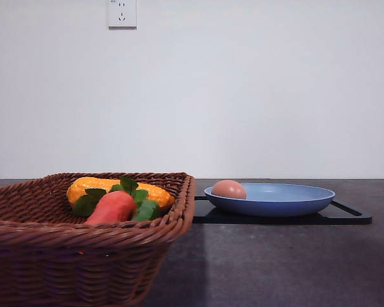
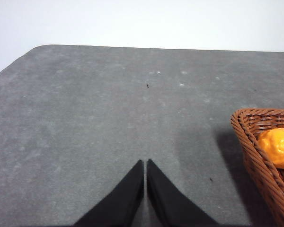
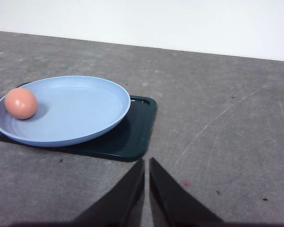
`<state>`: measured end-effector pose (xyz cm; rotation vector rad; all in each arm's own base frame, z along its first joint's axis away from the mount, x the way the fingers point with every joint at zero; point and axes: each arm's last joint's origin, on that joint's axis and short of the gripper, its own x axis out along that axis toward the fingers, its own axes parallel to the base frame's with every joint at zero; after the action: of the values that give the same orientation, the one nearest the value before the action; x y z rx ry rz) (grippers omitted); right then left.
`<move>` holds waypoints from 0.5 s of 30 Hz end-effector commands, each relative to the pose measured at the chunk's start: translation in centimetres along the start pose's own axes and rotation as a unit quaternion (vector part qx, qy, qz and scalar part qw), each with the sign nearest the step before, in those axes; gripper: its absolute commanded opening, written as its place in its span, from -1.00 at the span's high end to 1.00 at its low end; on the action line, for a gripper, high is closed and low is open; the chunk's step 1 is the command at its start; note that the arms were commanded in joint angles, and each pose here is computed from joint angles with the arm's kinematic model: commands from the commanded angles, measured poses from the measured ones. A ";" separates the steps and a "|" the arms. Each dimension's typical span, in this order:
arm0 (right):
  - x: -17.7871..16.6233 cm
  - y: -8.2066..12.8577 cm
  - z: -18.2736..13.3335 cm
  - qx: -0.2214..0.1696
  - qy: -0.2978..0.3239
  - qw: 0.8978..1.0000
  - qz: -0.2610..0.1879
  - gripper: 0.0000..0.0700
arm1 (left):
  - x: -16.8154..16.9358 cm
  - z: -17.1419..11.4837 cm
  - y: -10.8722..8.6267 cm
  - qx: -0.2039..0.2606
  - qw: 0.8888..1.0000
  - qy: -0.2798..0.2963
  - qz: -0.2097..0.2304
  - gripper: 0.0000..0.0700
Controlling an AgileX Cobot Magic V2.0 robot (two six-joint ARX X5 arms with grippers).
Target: Transfer egg from basket to plate and serve
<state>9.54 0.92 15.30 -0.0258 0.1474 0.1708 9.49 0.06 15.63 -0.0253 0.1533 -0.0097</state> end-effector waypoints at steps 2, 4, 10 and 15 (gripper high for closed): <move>0.1 0.0 -0.2 0.005 0.002 1.000 0.000 1.00 | 0.3 -0.9 0.0 -0.005 1.000 0.013 0.001 1.00; 0.1 0.0 -0.2 0.005 0.002 1.000 0.000 1.00 | 0.3 -0.9 0.0 -0.005 1.000 0.013 0.001 1.00; 0.1 0.0 -0.2 0.005 0.002 1.000 0.000 1.00 | 0.3 -0.9 0.0 -0.005 1.000 0.013 0.001 1.00; 0.1 0.0 -0.2 0.005 0.002 1.000 0.000 1.00 | 0.3 -0.9 0.0 -0.005 1.000 0.013 0.001 1.00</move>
<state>9.54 0.92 15.30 -0.0258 0.1474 0.1708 9.49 0.06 15.63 -0.0253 0.1533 -0.0097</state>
